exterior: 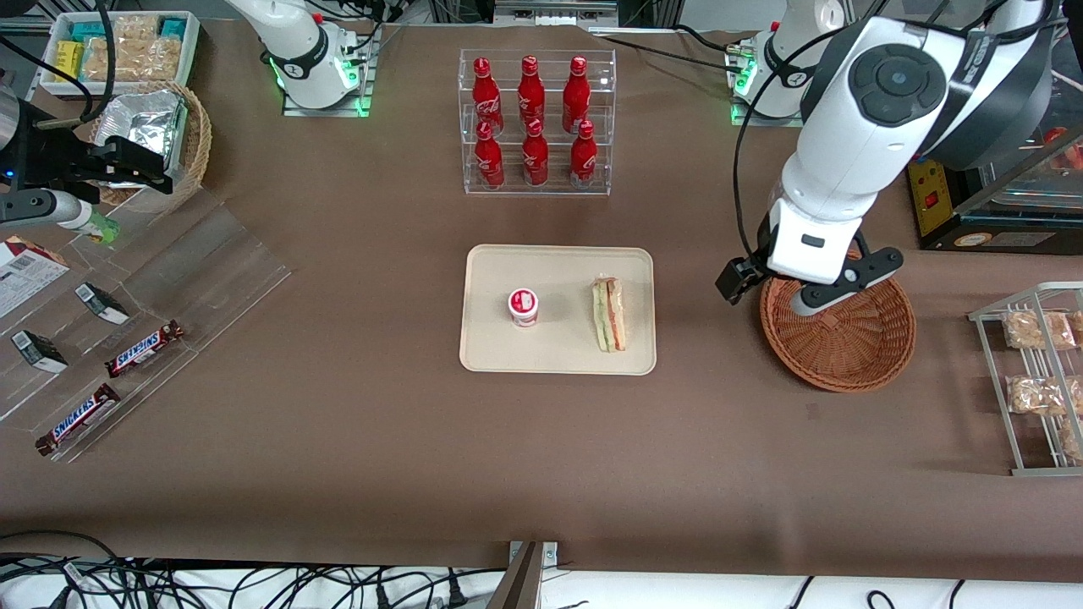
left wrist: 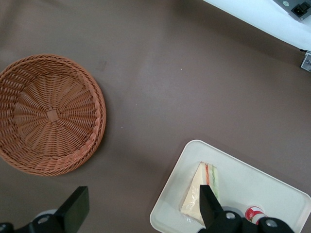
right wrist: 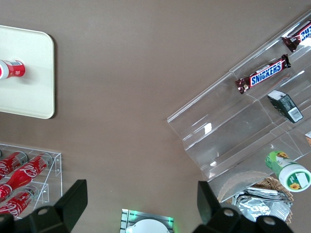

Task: Place sandwich from basket to tray

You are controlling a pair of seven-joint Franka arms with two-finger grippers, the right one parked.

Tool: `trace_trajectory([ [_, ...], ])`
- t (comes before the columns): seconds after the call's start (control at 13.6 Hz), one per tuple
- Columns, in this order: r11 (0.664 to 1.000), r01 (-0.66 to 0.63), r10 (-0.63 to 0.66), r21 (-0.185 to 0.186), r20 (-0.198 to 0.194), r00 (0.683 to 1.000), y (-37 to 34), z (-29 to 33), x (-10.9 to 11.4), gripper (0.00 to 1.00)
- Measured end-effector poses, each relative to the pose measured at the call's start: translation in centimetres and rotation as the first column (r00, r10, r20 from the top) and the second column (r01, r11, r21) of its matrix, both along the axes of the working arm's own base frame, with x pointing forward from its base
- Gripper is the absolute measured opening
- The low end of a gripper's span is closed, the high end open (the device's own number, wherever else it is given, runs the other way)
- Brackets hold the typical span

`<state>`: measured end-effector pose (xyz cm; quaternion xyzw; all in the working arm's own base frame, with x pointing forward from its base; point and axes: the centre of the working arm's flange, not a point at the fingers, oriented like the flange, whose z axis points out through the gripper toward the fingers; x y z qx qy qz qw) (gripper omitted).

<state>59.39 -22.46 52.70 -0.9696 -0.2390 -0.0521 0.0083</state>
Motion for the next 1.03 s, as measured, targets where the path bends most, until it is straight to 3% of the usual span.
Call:
trace_trajectory([
  [0.15,1.000,-0.017,0.017,0.000,0.004,1.000,0.9,0.6,0.0,1.00],
  [0.44,0.999,0.033,-0.033,0.020,-0.032,0.999,4.8,1.2,0.5,1.00],
  [0.81,0.987,0.159,-0.161,-0.021,-0.073,0.984,14.7,4.5,0.1,1.00],
  [1.03,0.957,0.288,-0.289,-0.030,-0.078,0.954,17.5,6.4,-1.0,1.00],
])
